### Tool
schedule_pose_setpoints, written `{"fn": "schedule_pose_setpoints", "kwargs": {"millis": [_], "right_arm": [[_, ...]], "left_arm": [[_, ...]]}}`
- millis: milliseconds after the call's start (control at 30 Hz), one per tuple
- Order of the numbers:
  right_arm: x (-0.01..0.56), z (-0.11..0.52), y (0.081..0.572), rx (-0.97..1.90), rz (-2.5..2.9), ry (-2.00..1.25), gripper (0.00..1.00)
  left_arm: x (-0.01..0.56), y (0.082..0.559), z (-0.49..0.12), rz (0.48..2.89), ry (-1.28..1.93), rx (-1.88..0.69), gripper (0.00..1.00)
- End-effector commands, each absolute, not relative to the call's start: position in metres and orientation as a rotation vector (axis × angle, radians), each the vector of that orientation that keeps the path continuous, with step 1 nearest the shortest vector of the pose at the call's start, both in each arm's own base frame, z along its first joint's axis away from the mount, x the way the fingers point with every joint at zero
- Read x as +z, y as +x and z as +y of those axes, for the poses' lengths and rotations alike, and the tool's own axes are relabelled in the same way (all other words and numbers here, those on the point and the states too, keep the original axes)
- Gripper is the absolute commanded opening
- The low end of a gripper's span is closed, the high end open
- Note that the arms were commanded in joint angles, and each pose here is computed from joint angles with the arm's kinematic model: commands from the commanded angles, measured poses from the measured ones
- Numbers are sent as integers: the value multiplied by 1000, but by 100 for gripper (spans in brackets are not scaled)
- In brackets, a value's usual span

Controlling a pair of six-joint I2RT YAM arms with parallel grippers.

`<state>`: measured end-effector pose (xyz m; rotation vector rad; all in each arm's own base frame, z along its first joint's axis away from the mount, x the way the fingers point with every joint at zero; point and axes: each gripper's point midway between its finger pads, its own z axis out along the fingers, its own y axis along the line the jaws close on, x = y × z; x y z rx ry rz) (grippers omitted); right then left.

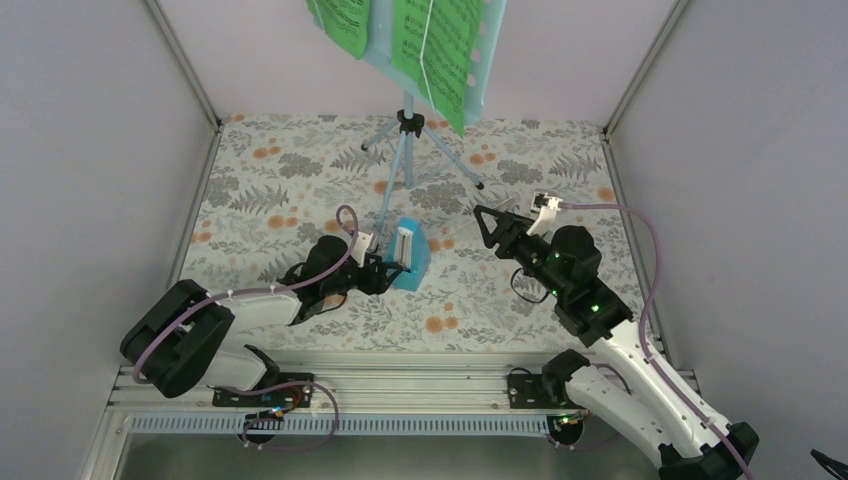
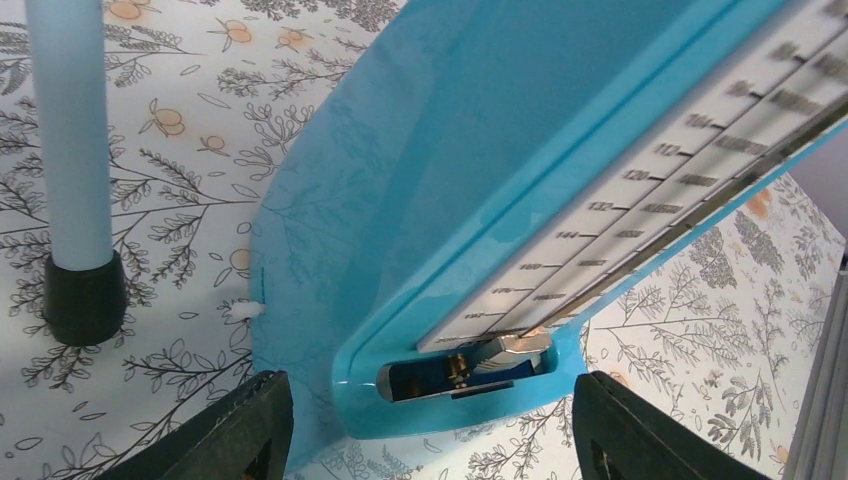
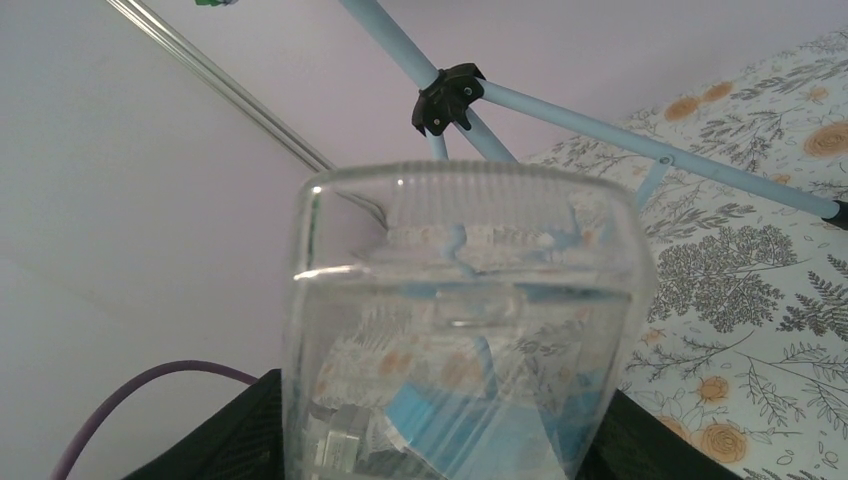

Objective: Pack up the instrument practice props

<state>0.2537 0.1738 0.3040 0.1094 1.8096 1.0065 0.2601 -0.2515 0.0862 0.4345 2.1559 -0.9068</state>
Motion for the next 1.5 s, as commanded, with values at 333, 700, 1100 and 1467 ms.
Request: {"fn": "schedule_pose_setpoints", "kwargs": {"millis": [333, 700, 1100, 1467], "right_arm": [[297, 171, 255, 955, 1790, 69, 54], [275, 164, 252, 766, 1767, -93, 52], [248, 197, 234, 702, 1728, -281, 50], [212, 235, 219, 583, 1717, -402, 50]], "left_arm": [[105, 240, -300, 2040, 609, -1052, 67], [122, 222, -324, 1943, 647, -1133, 67], [226, 280, -251, 1923, 475, -817, 80], [344, 330, -169, 1870, 270, -479, 100]]}}
